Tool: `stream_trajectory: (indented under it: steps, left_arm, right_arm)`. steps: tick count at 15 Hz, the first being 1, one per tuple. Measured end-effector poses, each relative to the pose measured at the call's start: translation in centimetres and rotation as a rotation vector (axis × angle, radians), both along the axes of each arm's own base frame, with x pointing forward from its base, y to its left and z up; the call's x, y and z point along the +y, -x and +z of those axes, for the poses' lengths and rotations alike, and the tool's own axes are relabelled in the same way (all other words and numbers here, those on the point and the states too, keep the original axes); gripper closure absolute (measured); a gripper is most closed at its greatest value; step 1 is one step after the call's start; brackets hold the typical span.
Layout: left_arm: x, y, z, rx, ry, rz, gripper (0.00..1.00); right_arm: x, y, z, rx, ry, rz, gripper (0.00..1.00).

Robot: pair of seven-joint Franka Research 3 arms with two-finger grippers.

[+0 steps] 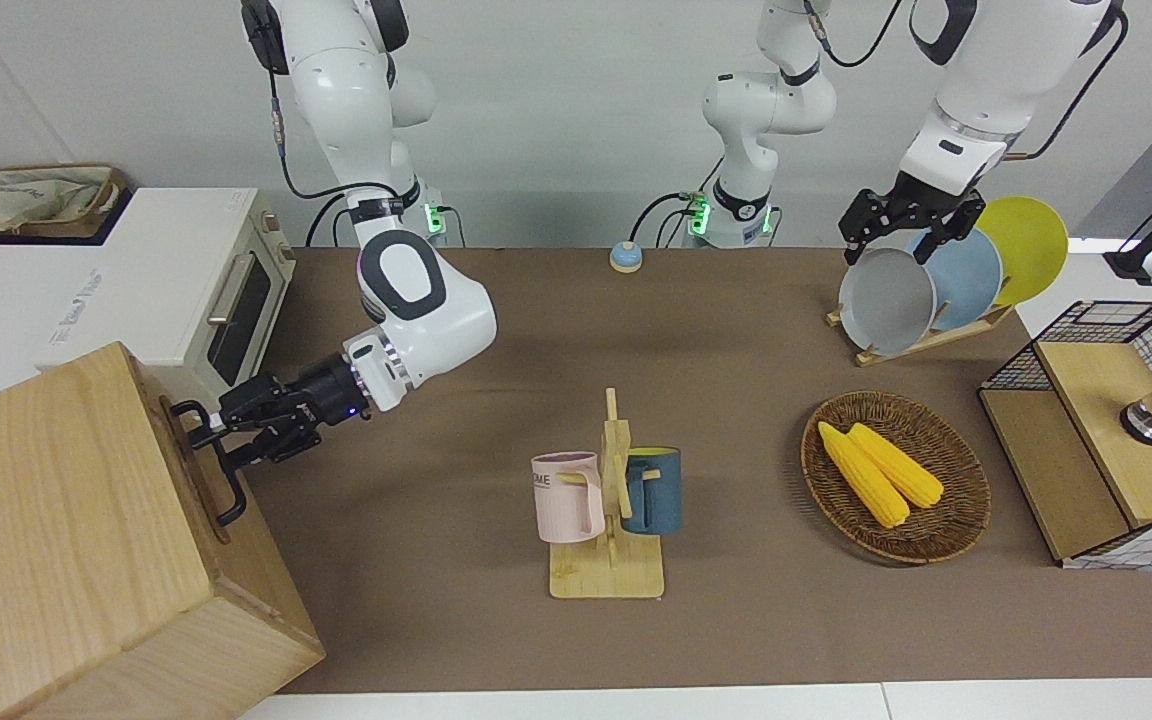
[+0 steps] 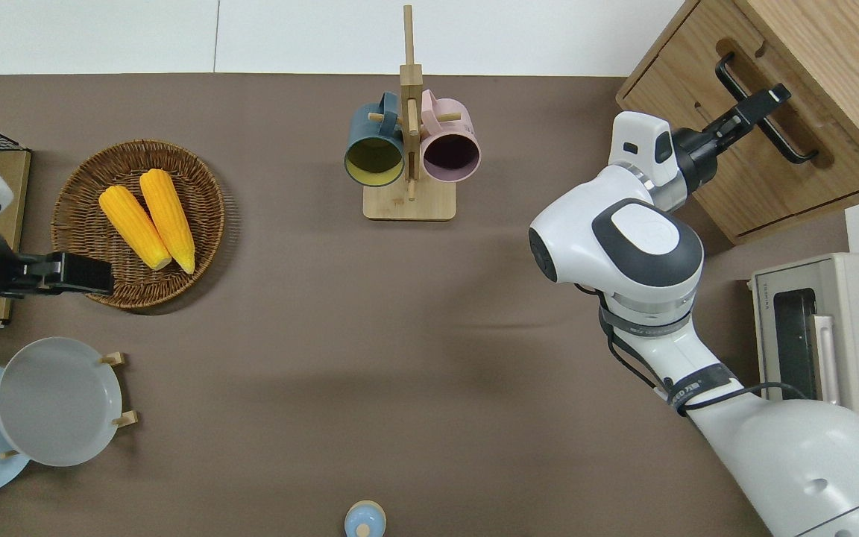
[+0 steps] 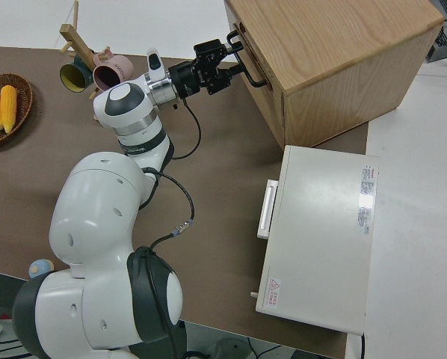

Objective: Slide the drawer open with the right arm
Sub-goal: 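Hook the right gripper onto the black drawer handle and close it, then pull the drawer handle toward the robot with the right gripper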

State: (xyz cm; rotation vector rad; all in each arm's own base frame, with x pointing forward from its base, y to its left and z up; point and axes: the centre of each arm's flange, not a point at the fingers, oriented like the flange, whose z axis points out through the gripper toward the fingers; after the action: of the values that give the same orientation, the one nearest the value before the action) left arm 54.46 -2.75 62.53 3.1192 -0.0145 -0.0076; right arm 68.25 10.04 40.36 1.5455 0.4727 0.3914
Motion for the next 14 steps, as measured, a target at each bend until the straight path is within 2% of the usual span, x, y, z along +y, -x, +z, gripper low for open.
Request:
stream_trajectory:
  steps: [1,2,4,6,7,14]
  left_arm:
    - [0.00,0.00,0.00,0.000,0.000,0.000,0.01]
    - [0.00,0.00,0.00,0.000,0.000,0.000,0.00]
    - [0.00,0.00,0.00,0.000,0.000,0.000,0.00]
    - [0.00,0.00,0.00,0.000,0.000,0.000,0.00]
    - [0.00,0.00,0.00,0.000,0.000,0.000,0.01]
    - [0.00,0.00,0.00,0.000,0.000,0.000,0.00]
  right_arm:
    - [0.00,0.00,0.00,-0.004,-0.002,0.000,0.47]
    - [0.00,0.00,0.00,-0.008,-0.005,0.000,0.56]
    - [0.03,0.00,-0.01,-0.014,-0.009,0.000,0.60]
    - [0.15,0.03,-0.72,-0.012,-0.017,0.002,0.78]
    - [0.18,0.03,-0.81,-0.028,-0.024,0.000,0.82]
    - [0.34,0.06,-0.78,-0.031,-0.029,0.000,0.82]
